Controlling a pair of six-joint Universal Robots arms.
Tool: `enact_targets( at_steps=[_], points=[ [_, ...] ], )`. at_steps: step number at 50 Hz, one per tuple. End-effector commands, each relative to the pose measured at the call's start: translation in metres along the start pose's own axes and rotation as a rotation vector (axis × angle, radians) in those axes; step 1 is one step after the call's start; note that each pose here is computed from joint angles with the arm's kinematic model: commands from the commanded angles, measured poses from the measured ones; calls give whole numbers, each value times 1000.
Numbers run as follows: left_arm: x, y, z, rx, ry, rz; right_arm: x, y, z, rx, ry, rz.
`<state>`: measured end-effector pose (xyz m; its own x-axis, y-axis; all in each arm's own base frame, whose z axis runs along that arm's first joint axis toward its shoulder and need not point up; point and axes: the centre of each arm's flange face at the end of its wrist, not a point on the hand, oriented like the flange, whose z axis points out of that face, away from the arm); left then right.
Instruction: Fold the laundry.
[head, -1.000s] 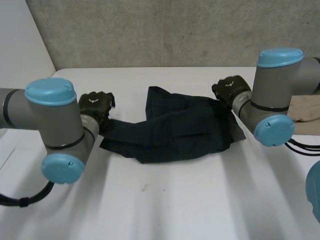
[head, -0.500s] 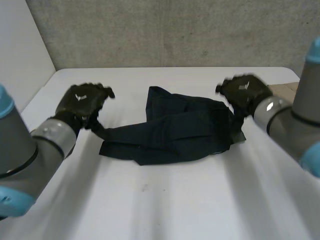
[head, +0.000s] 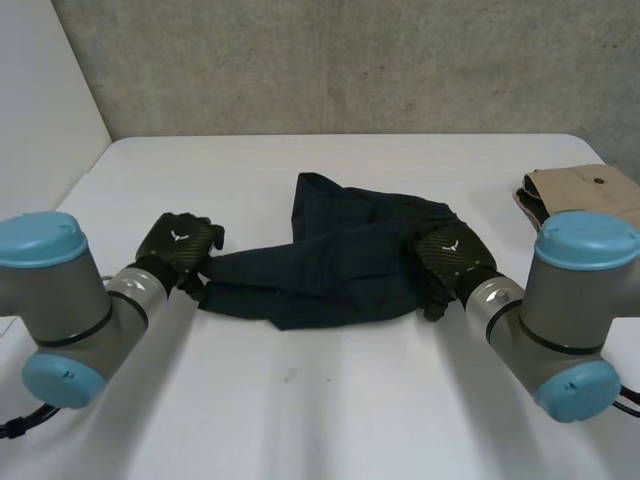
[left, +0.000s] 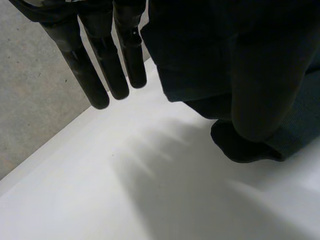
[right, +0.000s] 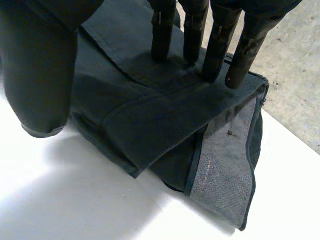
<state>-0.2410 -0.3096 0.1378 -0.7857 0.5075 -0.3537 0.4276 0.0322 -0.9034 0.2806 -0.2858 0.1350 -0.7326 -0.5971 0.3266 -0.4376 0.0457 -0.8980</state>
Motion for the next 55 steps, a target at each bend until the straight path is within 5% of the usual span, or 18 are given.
enact_targets(
  at_steps=[1, 18, 28, 39, 46, 55],
  points=[
    [1, 1, 12, 1, -14, 4, 0, 6, 12, -1, 1, -4],
    [9, -17, 13, 43, -6, 12, 18, -11, 31, 61, 97, -70],
    [-19, -110, -35, 188, -67, 18, 61, -138, -38, 135, 123, -159],
    [-45, -188, -97, 300, -99, -87, 78, -214, -83, 194, 86, -196],
    [-28, -161, -91, 210, -47, -107, 56, -172, -80, 14, -27, -120],
    [-3, -140, -78, 135, 29, -113, 18, -64, -59, -108, -44, 265]
  ],
)
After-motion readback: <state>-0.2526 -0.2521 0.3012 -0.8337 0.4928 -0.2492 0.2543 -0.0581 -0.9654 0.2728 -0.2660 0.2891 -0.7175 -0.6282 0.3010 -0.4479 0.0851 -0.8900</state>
